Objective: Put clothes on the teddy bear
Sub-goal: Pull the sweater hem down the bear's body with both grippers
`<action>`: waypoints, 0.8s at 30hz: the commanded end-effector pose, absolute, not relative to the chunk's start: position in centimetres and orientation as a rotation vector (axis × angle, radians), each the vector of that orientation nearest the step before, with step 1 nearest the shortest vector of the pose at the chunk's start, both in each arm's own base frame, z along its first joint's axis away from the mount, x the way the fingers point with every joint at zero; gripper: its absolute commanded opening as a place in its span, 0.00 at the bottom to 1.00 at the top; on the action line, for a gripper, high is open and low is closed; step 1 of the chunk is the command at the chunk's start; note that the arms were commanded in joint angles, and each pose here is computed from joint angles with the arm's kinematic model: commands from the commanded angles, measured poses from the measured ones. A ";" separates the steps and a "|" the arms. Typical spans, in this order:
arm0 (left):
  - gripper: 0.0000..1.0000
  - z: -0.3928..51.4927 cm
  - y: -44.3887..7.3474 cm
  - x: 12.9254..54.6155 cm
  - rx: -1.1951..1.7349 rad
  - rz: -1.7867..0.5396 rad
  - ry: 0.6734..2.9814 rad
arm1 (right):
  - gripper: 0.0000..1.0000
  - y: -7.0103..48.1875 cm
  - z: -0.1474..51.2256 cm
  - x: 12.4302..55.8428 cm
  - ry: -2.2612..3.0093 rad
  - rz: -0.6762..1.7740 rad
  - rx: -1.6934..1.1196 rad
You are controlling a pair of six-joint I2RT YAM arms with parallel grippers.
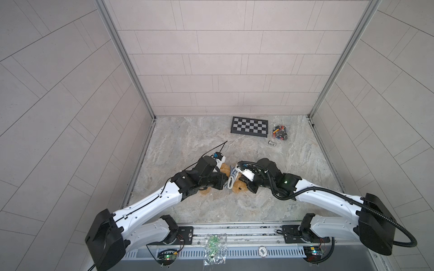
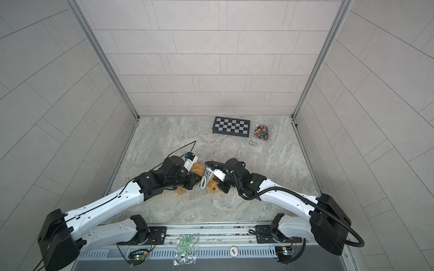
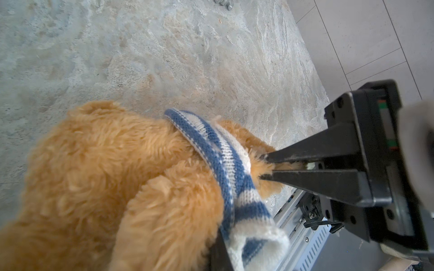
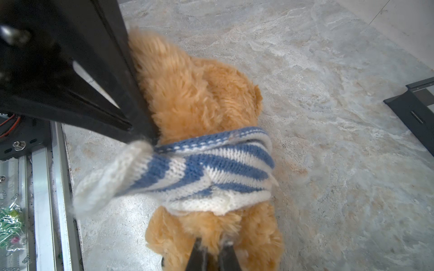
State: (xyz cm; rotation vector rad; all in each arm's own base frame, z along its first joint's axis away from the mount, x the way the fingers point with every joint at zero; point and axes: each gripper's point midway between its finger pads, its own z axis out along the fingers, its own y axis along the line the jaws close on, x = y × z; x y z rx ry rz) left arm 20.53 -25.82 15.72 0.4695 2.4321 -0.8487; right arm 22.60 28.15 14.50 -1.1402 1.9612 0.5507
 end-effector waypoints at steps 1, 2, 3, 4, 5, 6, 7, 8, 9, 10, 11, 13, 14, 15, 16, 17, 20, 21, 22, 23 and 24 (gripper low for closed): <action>0.00 18.0 -27.1 21.4 0.490 -0.864 2.351 | 0.00 29.2 17.9 22.5 1.851 0.603 -1.119; 0.00 18.1 -27.3 21.4 0.495 -0.865 2.351 | 0.00 29.1 18.0 22.6 1.848 0.600 -1.118; 0.00 18.0 -27.3 21.3 0.498 -0.859 2.354 | 0.00 29.1 18.0 22.5 1.848 0.600 -1.118; 0.00 18.0 -27.3 21.3 0.499 -0.847 2.357 | 0.00 29.0 17.9 22.5 1.849 0.600 -1.118; 0.00 17.9 -27.2 21.3 0.503 -0.833 2.360 | 0.00 29.0 17.9 22.5 1.847 0.600 -1.117; 0.00 17.8 -27.1 21.3 0.506 -0.814 2.364 | 0.00 29.1 18.0 22.5 1.845 0.601 -1.117; 0.00 17.7 -27.0 21.3 0.507 -0.800 2.367 | 0.00 29.1 18.0 22.5 1.845 0.603 -1.114; 0.04 17.6 -27.0 21.3 0.508 -0.790 2.371 | 0.00 29.1 17.9 22.5 1.843 0.604 -1.114; 0.08 17.6 -27.0 21.4 0.508 -0.784 2.371 | 0.00 29.1 18.0 22.5 1.843 0.604 -1.115; 0.15 17.5 -27.0 21.4 0.508 -0.776 2.373 | 0.00 29.1 18.0 22.5 1.841 0.606 -1.115; 0.18 17.4 -26.9 21.5 0.510 -0.767 2.374 | 0.00 29.1 18.0 22.5 1.842 0.606 -1.115; 0.21 17.2 -27.0 21.4 0.523 -0.754 2.379 | 0.00 29.1 18.0 22.5 1.842 0.606 -1.114; 0.23 17.2 -27.0 21.4 0.527 -0.740 2.381 | 0.00 29.1 18.0 22.5 1.840 0.605 -1.117; 0.25 17.2 -27.0 21.4 0.531 -0.729 2.384 | 0.00 29.1 18.0 22.5 1.839 0.606 -1.116; 0.27 17.1 -27.0 21.4 0.536 -0.719 2.385 | 0.00 29.1 18.0 22.5 1.840 0.605 -1.117; 0.29 17.1 -27.0 21.4 0.541 -0.709 2.387 | 0.00 29.0 18.0 22.5 1.842 0.601 -1.117; 0.32 16.9 -27.0 21.4 0.547 -0.684 2.389 | 0.00 29.1 18.1 22.4 1.839 0.605 -1.117; 0.33 17.0 -27.0 21.4 0.550 -0.687 2.388 | 0.00 29.0 18.1 22.5 1.839 0.604 -1.115; 0.35 17.1 -27.2 21.4 0.553 -0.695 2.383 | 0.00 29.0 18.0 22.4 1.841 0.603 -1.116; 0.38 17.1 -27.3 21.3 0.558 -0.700 2.382 | 0.00 29.0 17.9 22.5 1.843 0.603 -1.116; 0.39 17.1 -27.4 21.2 0.562 -0.703 2.382 | 0.00 29.0 17.9 22.4 1.843 0.603 -1.119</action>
